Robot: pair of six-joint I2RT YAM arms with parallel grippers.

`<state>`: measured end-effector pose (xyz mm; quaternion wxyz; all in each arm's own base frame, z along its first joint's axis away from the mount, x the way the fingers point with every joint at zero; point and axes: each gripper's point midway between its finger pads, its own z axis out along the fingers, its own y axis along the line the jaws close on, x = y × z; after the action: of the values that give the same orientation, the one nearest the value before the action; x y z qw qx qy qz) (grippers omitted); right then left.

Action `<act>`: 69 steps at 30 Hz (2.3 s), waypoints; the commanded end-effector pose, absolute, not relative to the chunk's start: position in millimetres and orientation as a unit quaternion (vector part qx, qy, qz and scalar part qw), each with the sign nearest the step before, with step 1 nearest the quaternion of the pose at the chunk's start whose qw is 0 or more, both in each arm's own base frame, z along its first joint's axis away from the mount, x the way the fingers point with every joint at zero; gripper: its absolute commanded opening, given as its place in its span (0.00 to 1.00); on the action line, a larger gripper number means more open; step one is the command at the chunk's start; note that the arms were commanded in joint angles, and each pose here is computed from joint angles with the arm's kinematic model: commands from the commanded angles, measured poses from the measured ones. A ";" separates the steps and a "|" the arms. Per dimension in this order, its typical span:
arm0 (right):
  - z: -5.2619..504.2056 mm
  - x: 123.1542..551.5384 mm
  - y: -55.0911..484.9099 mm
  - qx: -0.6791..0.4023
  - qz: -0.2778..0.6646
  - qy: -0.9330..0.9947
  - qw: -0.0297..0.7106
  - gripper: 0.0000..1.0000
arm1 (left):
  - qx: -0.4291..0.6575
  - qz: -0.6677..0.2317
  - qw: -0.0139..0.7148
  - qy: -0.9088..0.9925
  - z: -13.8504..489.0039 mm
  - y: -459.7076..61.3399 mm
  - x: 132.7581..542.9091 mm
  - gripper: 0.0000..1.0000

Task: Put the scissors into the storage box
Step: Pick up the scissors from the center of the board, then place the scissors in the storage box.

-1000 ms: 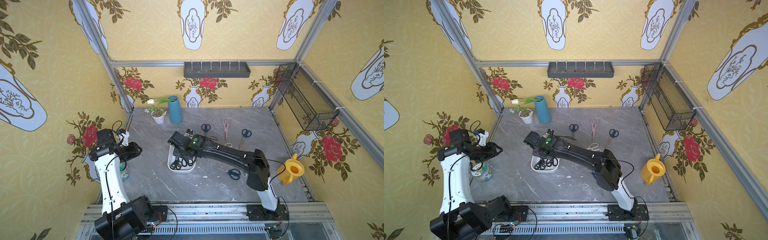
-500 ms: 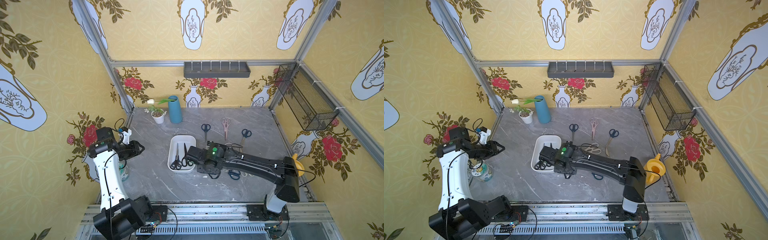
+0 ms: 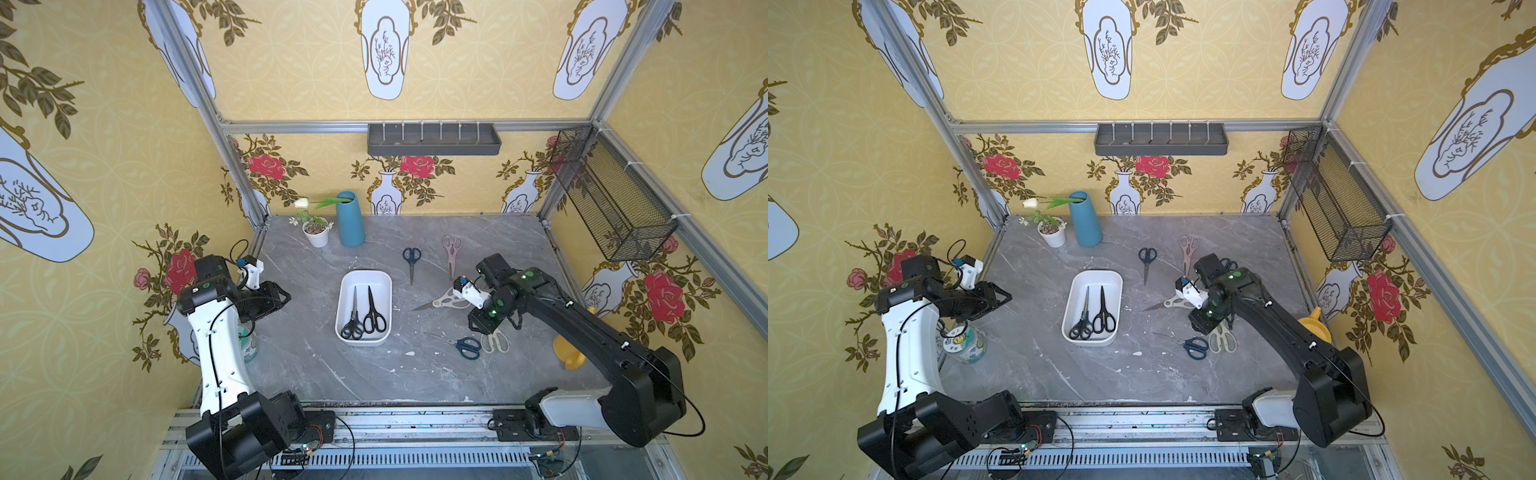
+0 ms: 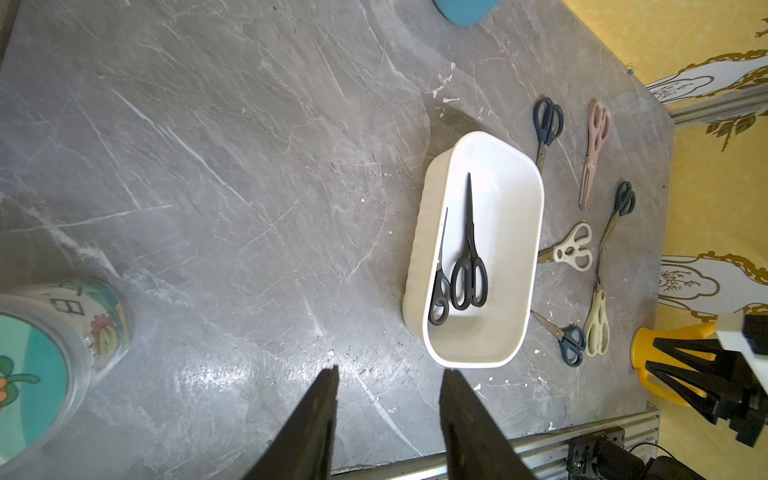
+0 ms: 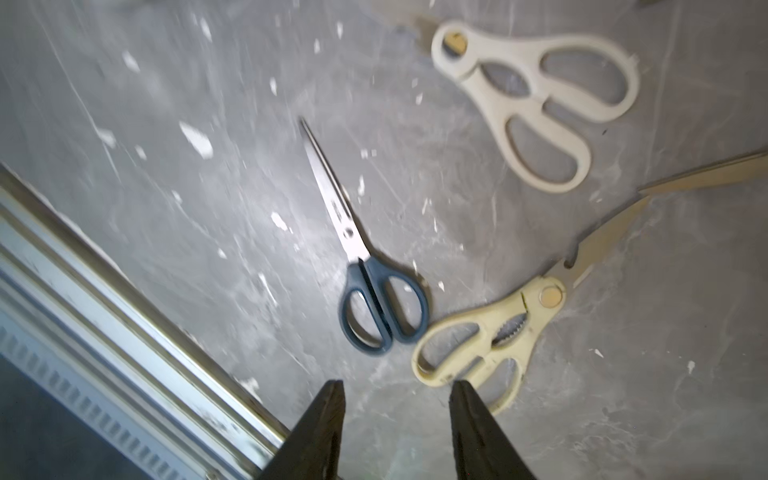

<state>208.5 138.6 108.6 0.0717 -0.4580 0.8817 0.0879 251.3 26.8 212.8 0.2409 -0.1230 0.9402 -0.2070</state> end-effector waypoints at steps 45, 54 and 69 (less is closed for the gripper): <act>58.4 213.4 177.3 -0.578 0.114 0.806 0.053 0.00 | -0.125 -0.213 0.267 0.932 218.6 36.6 250.4 0.46; 179.4 226.9 267.1 -0.364 0.249 0.873 0.209 0.00 | -0.121 -0.217 0.271 0.930 220.7 34.9 250.5 0.46; 120.2 240.1 429.5 -0.076 0.226 0.967 0.086 0.00 | -0.009 -0.255 0.303 0.918 221.7 9.8 248.7 0.46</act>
<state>242.5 438.1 136.4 0.1062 -0.1377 0.9453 0.2759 249.7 15.3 222.5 0.2922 -0.0492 0.9210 -0.2528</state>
